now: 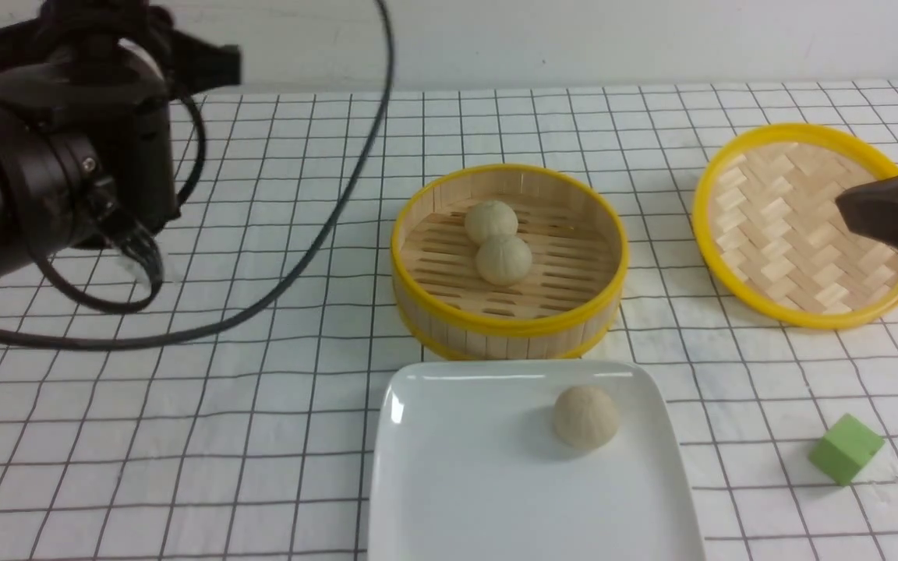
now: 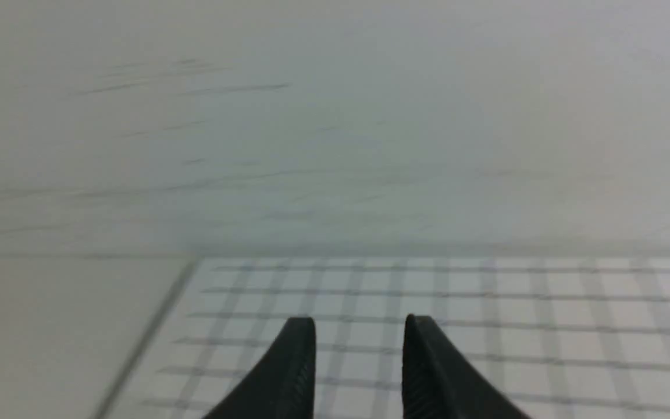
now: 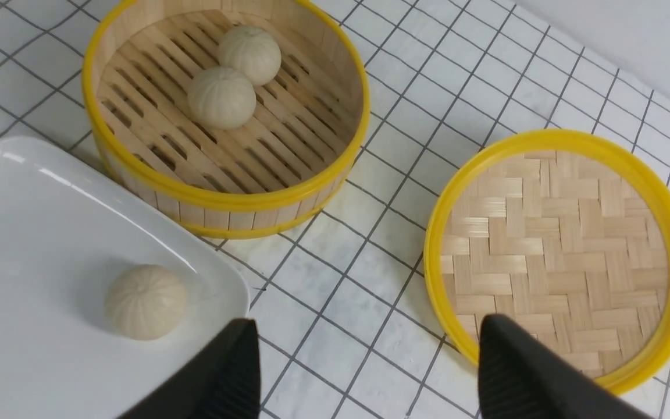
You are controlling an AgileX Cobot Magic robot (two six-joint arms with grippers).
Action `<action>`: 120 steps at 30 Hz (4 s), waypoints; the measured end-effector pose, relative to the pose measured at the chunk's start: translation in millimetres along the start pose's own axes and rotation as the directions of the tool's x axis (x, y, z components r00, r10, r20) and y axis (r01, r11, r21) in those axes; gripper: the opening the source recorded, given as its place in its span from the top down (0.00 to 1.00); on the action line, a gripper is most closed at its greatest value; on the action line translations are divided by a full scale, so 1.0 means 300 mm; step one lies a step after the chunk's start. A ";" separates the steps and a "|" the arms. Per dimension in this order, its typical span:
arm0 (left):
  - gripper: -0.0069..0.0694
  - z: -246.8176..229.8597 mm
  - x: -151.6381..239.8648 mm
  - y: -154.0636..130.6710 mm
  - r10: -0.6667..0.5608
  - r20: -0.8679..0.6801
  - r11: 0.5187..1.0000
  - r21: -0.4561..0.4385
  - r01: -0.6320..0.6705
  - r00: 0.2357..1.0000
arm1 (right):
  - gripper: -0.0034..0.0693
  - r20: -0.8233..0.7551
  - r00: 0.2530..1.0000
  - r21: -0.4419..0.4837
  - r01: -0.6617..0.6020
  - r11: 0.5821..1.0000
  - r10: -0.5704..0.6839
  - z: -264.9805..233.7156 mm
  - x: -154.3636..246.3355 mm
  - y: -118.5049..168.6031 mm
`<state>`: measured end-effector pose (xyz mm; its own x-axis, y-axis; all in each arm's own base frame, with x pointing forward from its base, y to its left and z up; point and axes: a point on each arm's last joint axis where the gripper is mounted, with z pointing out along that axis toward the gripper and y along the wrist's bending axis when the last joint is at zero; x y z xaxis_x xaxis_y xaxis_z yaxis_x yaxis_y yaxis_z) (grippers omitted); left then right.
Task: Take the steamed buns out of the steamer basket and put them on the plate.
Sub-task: Use the left arm to grab the steamed stuffed bun that is closest to it
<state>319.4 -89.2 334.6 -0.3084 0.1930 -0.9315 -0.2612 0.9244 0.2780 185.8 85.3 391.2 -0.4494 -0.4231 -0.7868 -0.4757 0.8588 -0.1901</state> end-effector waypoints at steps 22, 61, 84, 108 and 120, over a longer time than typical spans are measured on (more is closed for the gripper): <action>0.60 -0.239 -0.039 -0.290 0.199 -0.180 0.687 0.726 -0.006 0.963 | 0.27 0.005 1.000 -0.002 -0.002 1.000 0.002 0.000 -0.001 0.001; 0.37 -0.039 -0.002 -0.464 0.208 -0.474 0.659 0.714 0.235 0.856 | 0.27 0.006 0.999 -0.031 -0.031 0.999 0.032 0.000 -0.002 0.009; 0.37 0.051 0.088 -0.598 0.235 -0.319 0.570 0.810 0.135 0.918 | 0.27 0.006 0.999 -0.036 -0.036 0.999 0.037 0.000 -0.002 0.011; 0.42 0.145 0.213 -0.701 0.210 -0.292 0.578 0.807 0.123 0.933 | 0.27 0.001 0.999 -0.039 -0.038 0.999 0.038 0.000 -0.001 0.012; 0.91 0.173 0.250 -0.724 0.219 -0.278 0.590 0.801 0.100 0.935 | 0.27 0.000 0.999 -0.039 -0.038 0.999 0.038 0.000 -0.001 0.012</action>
<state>400.4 -258.5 192.0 -0.6002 0.2914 -0.7449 0.5480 0.8282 -0.1175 184.2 88.3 390.7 -0.4670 -0.3896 -0.7938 -0.4871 0.8626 -0.1368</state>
